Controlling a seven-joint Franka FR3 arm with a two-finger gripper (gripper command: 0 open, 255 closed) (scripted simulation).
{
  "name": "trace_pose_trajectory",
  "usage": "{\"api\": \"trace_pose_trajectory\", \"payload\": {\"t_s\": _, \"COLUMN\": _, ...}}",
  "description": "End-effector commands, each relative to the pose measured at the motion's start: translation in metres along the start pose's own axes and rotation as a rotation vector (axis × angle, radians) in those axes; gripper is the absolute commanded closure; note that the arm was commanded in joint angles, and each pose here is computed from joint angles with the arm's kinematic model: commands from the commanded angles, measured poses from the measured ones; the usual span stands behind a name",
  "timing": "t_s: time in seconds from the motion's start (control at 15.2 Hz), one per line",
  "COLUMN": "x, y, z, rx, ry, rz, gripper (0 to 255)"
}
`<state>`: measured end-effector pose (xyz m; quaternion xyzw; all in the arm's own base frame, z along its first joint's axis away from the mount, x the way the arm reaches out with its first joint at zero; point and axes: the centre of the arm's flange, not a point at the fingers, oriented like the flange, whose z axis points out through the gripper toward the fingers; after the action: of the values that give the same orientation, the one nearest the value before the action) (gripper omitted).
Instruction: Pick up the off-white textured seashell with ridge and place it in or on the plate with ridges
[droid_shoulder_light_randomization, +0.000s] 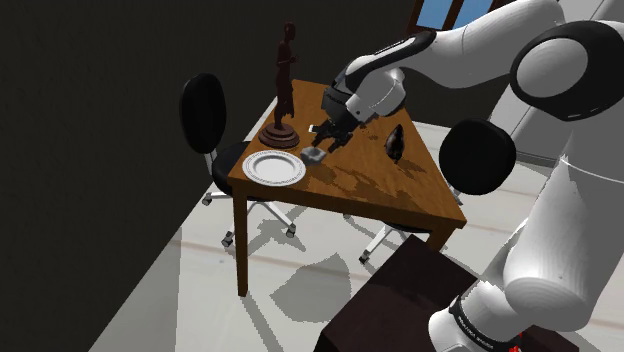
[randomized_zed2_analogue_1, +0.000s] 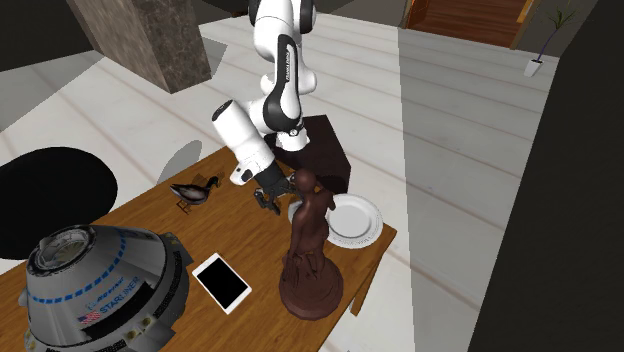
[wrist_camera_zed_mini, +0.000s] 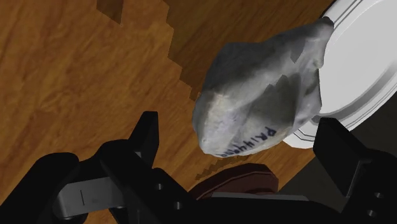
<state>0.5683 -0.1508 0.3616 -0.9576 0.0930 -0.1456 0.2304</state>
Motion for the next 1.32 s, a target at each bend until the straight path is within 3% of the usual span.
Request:
{"api": "trace_pose_trajectory", "payload": {"t_s": 0.0, "x": 0.000, "y": -0.001, "z": 0.005, "rx": 0.000, "ry": 0.001, "rz": 0.000, "gripper": 0}}
{"api": "trace_pose_trajectory", "payload": {"t_s": 0.4, "x": 0.000, "y": -0.001, "z": 0.005, "rx": 0.000, "ry": 0.000, "rz": 0.000, "gripper": 0}}
{"api": "trace_pose_trajectory", "payload": {"t_s": 0.46, "x": 0.000, "y": -0.001, "z": 0.005, "rx": 0.000, "ry": 0.000, "rz": 0.000, "gripper": 255}}
{"api": "trace_pose_trajectory", "payload": {"t_s": 1.06, "x": 0.000, "y": -0.001, "z": 0.005, "rx": 0.000, "ry": 0.001, "rz": 0.000, "gripper": 255}}
{"api": "trace_pose_trajectory", "payload": {"t_s": 1.25, "x": 0.003, "y": -0.009, "z": -0.009, "rx": 0.000, "ry": 0.001, "rz": 0.000, "gripper": 255}}
